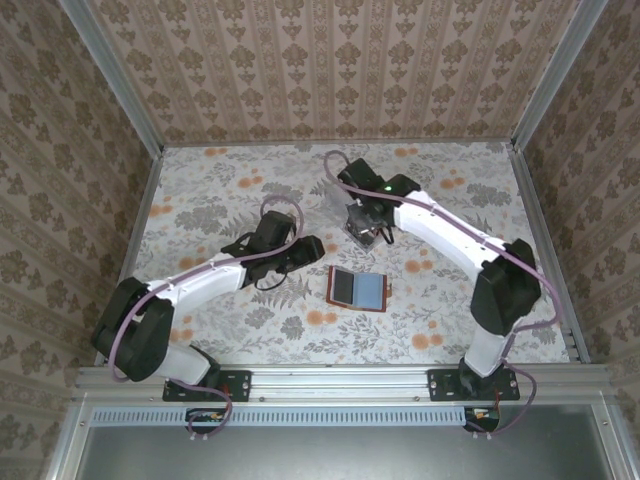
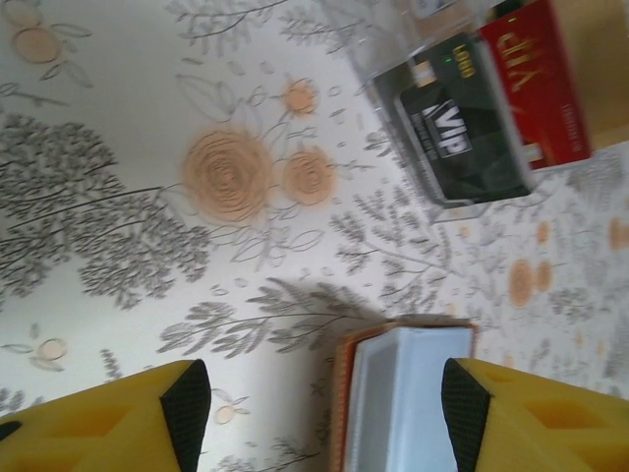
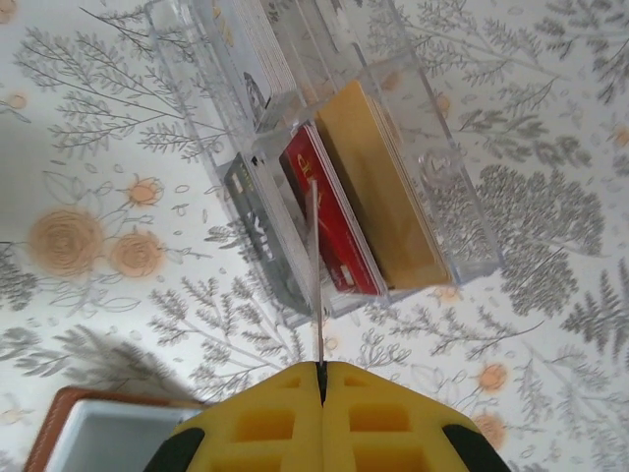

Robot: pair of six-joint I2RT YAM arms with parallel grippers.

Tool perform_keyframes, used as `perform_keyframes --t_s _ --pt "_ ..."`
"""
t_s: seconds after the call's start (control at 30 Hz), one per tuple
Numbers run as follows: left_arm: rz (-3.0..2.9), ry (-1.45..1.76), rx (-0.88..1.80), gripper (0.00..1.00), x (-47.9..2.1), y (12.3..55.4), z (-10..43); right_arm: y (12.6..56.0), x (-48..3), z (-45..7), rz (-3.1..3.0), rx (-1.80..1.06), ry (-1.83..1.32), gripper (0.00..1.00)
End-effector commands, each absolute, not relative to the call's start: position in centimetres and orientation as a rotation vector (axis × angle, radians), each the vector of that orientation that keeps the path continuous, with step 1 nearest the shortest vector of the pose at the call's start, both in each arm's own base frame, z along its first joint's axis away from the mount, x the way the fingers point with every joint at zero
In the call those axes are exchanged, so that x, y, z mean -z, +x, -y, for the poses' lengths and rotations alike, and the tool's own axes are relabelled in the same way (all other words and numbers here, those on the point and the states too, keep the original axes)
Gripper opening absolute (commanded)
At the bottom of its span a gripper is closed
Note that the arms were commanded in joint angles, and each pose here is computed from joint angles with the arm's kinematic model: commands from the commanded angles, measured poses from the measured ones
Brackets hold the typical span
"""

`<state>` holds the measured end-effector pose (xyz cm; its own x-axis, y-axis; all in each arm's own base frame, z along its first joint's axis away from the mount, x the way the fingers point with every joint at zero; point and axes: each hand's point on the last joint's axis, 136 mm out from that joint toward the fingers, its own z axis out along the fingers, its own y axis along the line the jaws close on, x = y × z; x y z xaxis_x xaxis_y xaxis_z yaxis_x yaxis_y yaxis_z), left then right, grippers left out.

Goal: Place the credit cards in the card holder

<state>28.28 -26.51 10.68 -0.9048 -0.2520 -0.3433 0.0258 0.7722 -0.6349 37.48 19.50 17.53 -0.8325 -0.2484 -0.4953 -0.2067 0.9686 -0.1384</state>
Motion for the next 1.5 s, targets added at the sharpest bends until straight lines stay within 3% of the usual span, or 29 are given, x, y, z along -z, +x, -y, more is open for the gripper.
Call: perform_keyframes --t_s 0.0,0.27,0.47,0.9,1.17,1.47 --pt "-2.438 -0.165 1.138 0.67 -14.6 29.3 28.3 36.3 -19.0 -20.0 -2.588 -0.208 -0.163 0.03" --pt "-2.284 -0.153 1.422 0.69 -18.3 30.8 30.5 35.4 -21.2 -20.2 -2.442 -0.9 0.171 0.0" --pt "-2.234 -0.145 1.558 0.66 -19.5 31.4 32.4 34.5 -21.7 -21.1 -2.384 -1.113 0.19 0.0" --pt "-2.188 -0.085 1.699 0.55 -20.5 31.4 34.4 33.9 -21.7 -22.7 -2.314 -1.331 0.207 0.0" --pt "-2.17 -0.087 1.755 0.43 -20.6 31.1 34.9 33.9 -21.6 -23.0 -2.305 -1.368 0.204 0.01" --pt "-2.167 -0.098 1.757 0.22 -20.5 31.0 34.7 34.3 -20.9 -22.9 -2.316 -1.353 0.237 0.01"
